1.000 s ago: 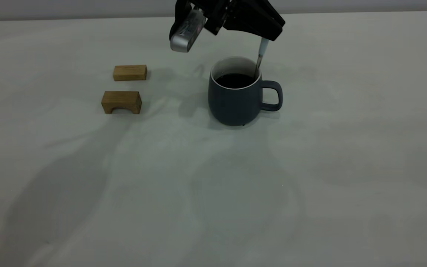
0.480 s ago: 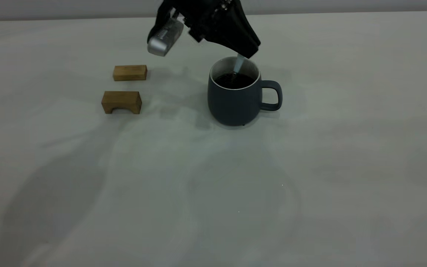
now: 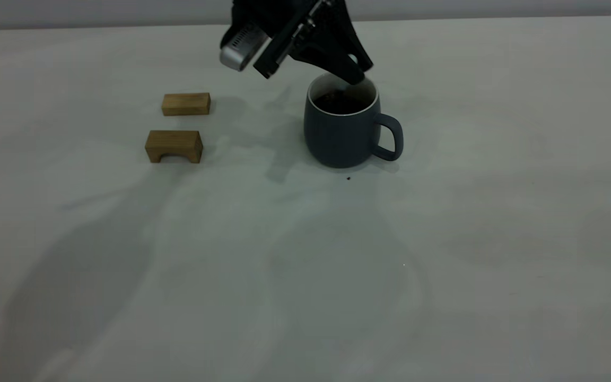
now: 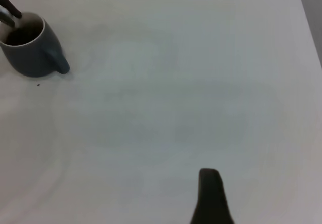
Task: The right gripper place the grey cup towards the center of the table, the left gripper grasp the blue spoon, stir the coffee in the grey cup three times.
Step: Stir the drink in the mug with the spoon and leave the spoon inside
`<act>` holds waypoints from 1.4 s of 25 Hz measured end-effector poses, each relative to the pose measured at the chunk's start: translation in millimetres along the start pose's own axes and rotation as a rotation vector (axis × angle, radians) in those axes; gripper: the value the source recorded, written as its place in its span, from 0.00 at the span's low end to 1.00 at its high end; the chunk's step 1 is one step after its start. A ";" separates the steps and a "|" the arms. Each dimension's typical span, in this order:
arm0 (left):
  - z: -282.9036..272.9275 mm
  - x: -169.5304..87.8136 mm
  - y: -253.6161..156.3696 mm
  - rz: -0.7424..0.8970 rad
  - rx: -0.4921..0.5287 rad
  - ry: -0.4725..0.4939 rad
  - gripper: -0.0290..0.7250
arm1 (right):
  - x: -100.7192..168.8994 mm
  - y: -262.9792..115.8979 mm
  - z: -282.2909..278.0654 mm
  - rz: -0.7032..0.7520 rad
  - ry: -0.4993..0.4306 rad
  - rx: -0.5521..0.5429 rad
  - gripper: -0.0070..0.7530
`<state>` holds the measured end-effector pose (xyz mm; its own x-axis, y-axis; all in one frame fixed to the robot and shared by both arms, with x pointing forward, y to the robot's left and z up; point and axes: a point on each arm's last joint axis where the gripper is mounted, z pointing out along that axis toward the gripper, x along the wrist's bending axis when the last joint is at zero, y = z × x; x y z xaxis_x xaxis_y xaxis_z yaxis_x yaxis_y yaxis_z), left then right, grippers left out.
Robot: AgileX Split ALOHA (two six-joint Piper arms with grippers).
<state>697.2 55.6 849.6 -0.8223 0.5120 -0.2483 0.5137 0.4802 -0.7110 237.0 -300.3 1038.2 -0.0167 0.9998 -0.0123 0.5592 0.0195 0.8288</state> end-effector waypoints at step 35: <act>-2.0 -9.0 -26.1 0.126 -0.129 0.061 0.52 | 0.0 0.0 0.0 0.000 0.000 0.000 0.79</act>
<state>691.7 39.9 871.8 -0.7353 0.6143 -0.2864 0.6419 0.4954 -0.5853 237.0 -300.3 1038.2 -0.0167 0.9998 -0.0123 0.5592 0.0195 0.8288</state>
